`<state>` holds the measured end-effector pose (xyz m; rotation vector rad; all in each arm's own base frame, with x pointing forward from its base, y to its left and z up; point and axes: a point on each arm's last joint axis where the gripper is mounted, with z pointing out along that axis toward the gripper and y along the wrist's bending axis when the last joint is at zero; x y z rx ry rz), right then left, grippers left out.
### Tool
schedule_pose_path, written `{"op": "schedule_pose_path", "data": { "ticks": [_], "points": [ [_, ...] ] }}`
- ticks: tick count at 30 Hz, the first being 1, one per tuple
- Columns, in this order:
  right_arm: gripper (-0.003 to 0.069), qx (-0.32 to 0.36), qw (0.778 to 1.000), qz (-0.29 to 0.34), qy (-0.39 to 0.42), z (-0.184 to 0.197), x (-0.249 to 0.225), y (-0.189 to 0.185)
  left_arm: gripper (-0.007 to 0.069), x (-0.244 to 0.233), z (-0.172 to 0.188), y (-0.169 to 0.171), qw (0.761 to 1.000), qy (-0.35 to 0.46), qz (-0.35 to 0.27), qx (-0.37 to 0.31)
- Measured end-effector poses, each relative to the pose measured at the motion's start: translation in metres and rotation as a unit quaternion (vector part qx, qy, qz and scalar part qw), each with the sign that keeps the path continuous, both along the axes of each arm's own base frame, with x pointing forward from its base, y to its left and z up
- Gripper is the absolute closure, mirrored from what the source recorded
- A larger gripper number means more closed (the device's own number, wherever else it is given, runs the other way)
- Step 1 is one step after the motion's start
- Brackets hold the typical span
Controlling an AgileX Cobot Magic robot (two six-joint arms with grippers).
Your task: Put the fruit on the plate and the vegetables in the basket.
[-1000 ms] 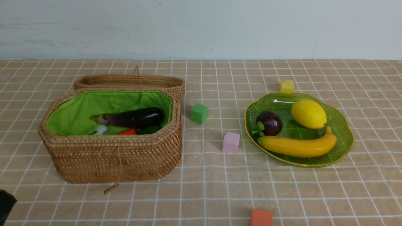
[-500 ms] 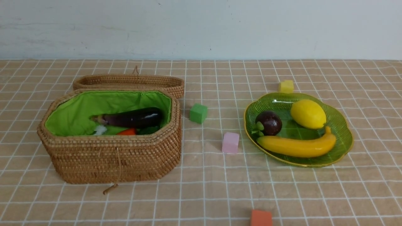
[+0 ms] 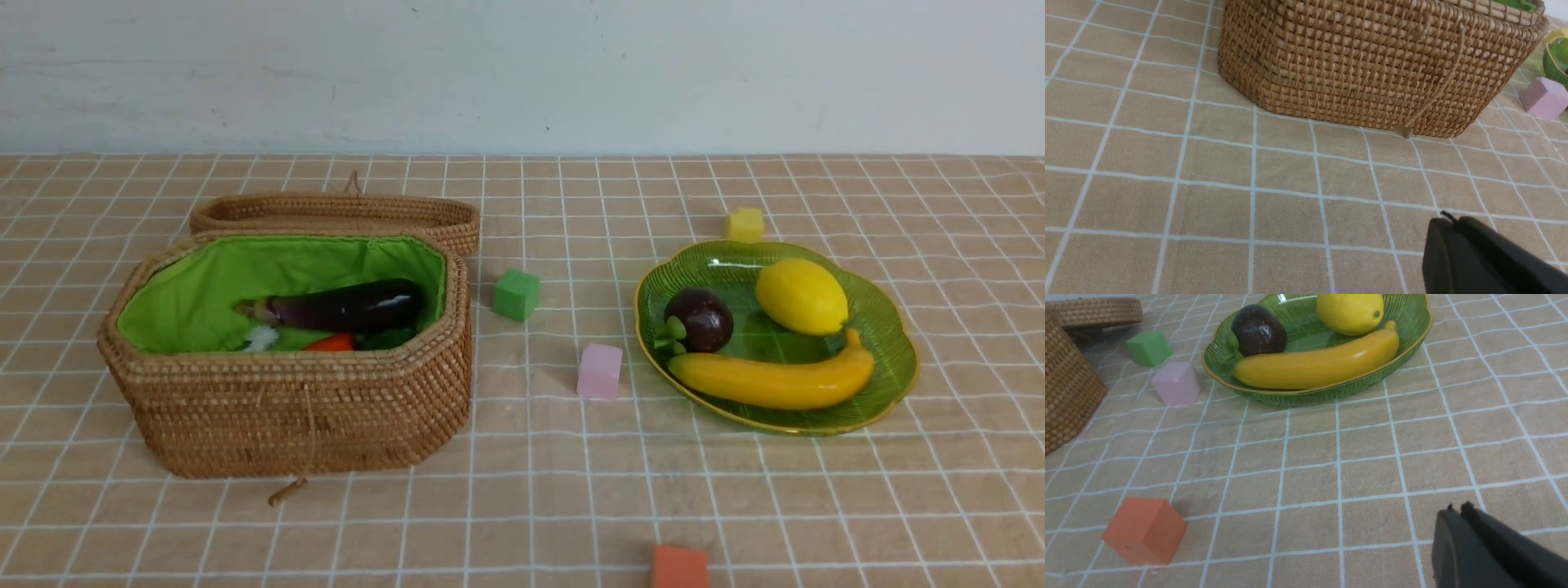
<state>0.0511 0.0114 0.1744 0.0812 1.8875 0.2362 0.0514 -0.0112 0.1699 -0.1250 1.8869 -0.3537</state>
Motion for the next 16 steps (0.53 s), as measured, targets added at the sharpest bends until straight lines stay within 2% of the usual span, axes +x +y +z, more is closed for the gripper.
{"op": "schedule_pose_path", "data": {
  "ticks": [16],
  "points": [
    [0.0619,0.000,1.000,0.000,0.000,0.0000,0.0000,0.0000,0.0625,0.0000,0.0000,0.0000,1.000,0.000,0.000,0.000]
  ]
}}
